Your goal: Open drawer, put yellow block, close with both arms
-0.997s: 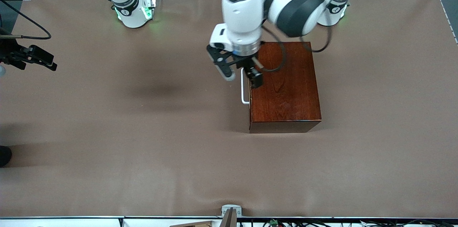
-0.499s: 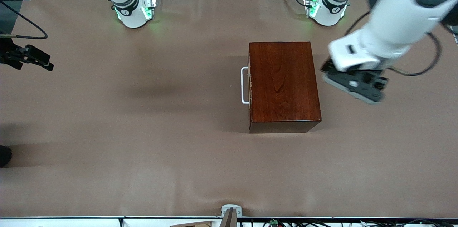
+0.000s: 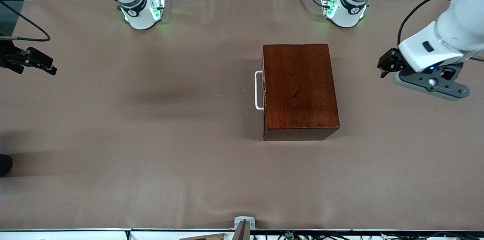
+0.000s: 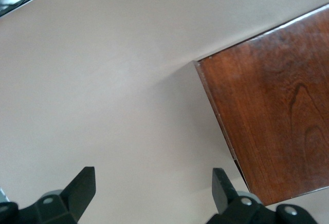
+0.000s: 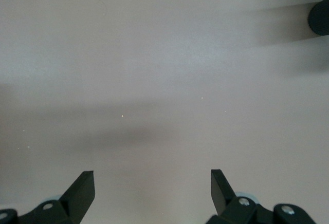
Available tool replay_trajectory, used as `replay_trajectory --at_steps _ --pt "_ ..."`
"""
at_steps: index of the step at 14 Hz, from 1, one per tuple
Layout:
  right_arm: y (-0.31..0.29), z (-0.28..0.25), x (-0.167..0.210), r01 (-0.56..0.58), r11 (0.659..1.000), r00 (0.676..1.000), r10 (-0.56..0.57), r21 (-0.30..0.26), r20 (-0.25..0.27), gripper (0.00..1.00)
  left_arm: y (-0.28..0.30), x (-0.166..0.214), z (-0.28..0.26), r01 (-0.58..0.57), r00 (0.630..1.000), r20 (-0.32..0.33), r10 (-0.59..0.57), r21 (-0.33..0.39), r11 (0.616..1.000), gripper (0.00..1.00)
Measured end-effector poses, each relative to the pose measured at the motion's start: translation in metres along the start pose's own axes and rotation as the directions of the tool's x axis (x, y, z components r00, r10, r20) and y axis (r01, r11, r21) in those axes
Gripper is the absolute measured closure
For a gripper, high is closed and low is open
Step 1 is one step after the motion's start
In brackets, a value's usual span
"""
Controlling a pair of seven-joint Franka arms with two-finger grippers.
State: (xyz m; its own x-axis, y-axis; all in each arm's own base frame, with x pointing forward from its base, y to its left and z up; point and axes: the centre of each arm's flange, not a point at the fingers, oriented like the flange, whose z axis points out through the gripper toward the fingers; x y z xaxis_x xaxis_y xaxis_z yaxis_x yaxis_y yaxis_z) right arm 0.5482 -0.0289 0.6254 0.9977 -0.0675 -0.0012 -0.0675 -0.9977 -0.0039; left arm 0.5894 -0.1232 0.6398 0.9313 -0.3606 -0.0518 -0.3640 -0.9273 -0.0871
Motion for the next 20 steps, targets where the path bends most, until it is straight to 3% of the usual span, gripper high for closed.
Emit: replay_trajectory --at_steps 5,9,14,20 --pt "0.000 0.001 0.000 0.001 1.000 1.000 -0.001 0.000 0.006 0.00 -0.060 -0.016 0.009 0.223 0.975 0.020 -0.222 -0.034 0.974 0.00" --pt "-0.001 0.001 -0.001 0.002 1.000 1.000 -0.002 0.000 0.007 0.00 -0.086 -0.023 0.022 0.320 0.947 0.046 -0.317 -0.065 0.945 0.00" --pt "-0.001 0.001 -0.001 0.003 1.000 1.000 -0.003 0.000 0.007 0.00 -0.089 -0.041 0.031 0.349 0.937 -0.001 -0.351 -0.090 0.933 0.00" --pt "-0.001 0.001 -0.001 0.003 1.000 1.000 -0.003 0.000 0.007 0.00 -0.080 -0.046 0.031 0.339 0.940 -0.004 -0.341 -0.087 0.937 0.00"
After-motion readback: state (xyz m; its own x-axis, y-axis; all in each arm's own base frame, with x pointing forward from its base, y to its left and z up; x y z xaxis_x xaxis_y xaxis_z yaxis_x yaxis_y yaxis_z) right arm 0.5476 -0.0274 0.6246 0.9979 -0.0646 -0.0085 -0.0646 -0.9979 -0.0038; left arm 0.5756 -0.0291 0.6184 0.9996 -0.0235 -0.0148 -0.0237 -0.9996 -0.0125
